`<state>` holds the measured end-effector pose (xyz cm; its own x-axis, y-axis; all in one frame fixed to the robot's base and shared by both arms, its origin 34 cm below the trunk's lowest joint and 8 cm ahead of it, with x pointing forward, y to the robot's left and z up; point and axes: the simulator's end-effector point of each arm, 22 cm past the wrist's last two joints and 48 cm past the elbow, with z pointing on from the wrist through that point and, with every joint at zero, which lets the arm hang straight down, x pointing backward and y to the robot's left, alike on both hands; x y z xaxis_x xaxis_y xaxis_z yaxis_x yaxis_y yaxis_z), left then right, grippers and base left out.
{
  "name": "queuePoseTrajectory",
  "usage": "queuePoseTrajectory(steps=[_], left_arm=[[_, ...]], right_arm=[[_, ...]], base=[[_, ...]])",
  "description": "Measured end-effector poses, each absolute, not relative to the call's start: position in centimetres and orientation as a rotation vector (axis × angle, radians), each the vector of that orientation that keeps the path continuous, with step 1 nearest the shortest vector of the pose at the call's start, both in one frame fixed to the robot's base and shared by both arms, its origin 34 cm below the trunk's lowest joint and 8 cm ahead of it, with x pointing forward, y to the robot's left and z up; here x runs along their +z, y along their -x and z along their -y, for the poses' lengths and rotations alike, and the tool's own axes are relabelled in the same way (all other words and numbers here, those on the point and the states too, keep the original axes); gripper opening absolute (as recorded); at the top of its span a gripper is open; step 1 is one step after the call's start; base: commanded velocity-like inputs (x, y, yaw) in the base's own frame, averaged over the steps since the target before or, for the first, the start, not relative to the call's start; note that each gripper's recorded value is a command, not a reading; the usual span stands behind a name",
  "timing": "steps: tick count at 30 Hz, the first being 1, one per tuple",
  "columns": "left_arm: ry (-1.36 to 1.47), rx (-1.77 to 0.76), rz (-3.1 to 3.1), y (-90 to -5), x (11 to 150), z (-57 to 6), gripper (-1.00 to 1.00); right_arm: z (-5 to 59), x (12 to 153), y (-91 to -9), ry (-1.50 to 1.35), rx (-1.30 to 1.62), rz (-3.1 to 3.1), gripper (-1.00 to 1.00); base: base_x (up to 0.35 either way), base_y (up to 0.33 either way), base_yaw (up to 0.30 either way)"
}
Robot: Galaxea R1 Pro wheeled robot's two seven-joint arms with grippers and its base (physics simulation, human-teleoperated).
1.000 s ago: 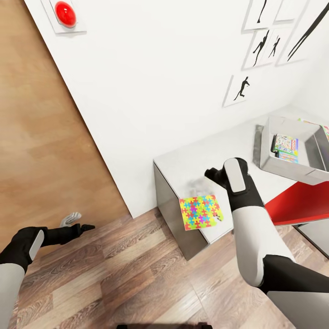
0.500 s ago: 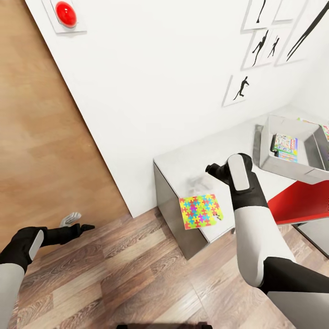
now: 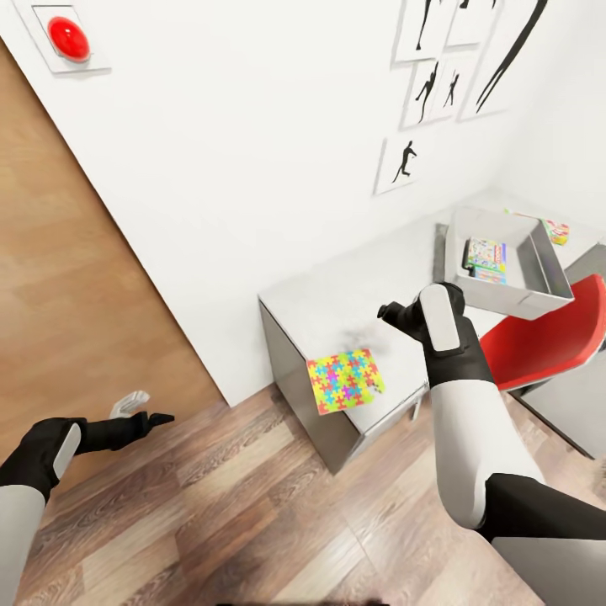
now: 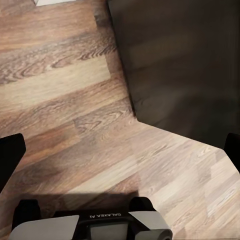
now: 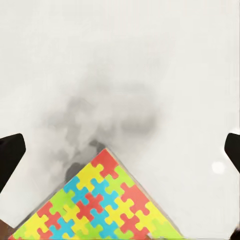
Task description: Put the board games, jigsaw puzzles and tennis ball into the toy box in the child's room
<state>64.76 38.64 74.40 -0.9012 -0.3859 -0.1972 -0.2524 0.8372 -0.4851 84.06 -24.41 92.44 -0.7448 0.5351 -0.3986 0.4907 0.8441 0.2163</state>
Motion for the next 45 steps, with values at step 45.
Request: queuePoseTrajectory(steps=[45], left_arm=[[0.47, -0.67, -2.672, -66.1, 77.4, -38.9, 1.0]], right_arm=[[24.0, 91.7, -81.2, -0.778, 0.29, -2.639, 1.0]], base=[[-0.035, 0.008, -0.205]])
